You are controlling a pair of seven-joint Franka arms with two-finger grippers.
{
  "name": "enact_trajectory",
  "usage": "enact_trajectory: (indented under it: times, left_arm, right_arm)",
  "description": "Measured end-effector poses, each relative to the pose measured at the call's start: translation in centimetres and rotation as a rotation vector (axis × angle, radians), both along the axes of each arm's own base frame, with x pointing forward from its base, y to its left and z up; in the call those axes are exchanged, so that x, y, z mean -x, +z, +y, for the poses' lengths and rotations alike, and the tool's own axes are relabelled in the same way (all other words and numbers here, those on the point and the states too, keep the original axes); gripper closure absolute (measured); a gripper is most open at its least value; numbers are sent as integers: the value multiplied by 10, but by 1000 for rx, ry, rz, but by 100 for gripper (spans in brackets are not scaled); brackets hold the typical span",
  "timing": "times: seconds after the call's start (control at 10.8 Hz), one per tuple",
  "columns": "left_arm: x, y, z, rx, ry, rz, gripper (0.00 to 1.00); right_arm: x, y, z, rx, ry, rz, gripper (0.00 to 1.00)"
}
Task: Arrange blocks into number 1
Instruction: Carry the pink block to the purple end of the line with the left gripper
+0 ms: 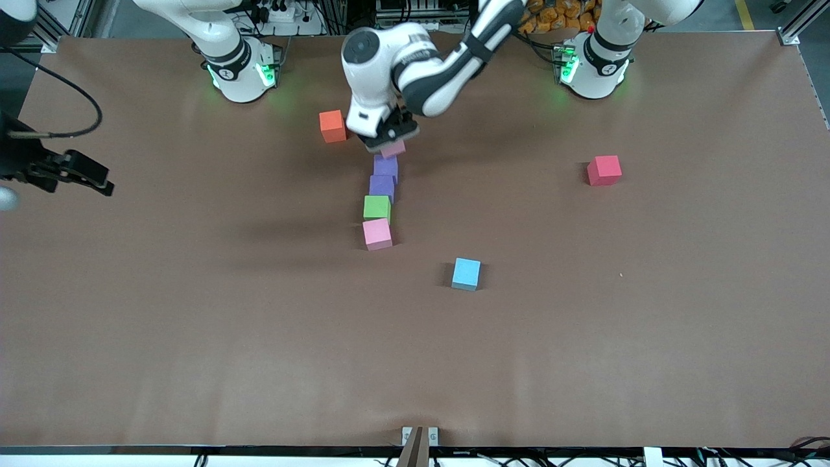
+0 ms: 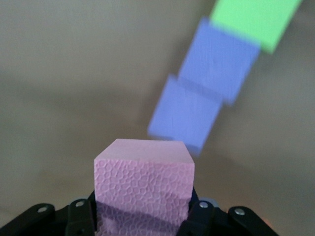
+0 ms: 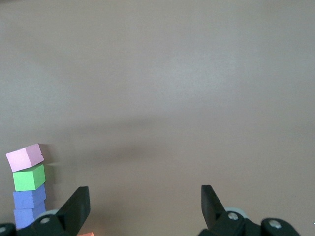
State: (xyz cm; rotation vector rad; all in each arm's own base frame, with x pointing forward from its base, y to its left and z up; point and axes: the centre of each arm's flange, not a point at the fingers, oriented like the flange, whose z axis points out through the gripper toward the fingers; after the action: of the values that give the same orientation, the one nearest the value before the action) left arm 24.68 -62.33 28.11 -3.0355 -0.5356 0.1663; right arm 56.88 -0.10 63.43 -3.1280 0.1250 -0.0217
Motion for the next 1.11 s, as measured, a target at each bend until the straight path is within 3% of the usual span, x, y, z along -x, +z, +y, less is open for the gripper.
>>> enact_trajectory:
  times: [0.46, 1.11]
  left_arm:
    - [54, -21, 3, 79, -138, -38, 39]
    - [54, -55, 21, 62, -349, -9, 39]
  right_arm:
    - [10, 4, -1, -1, 19, 29, 0]
    - [9, 2, 0, 0, 20, 32, 0]
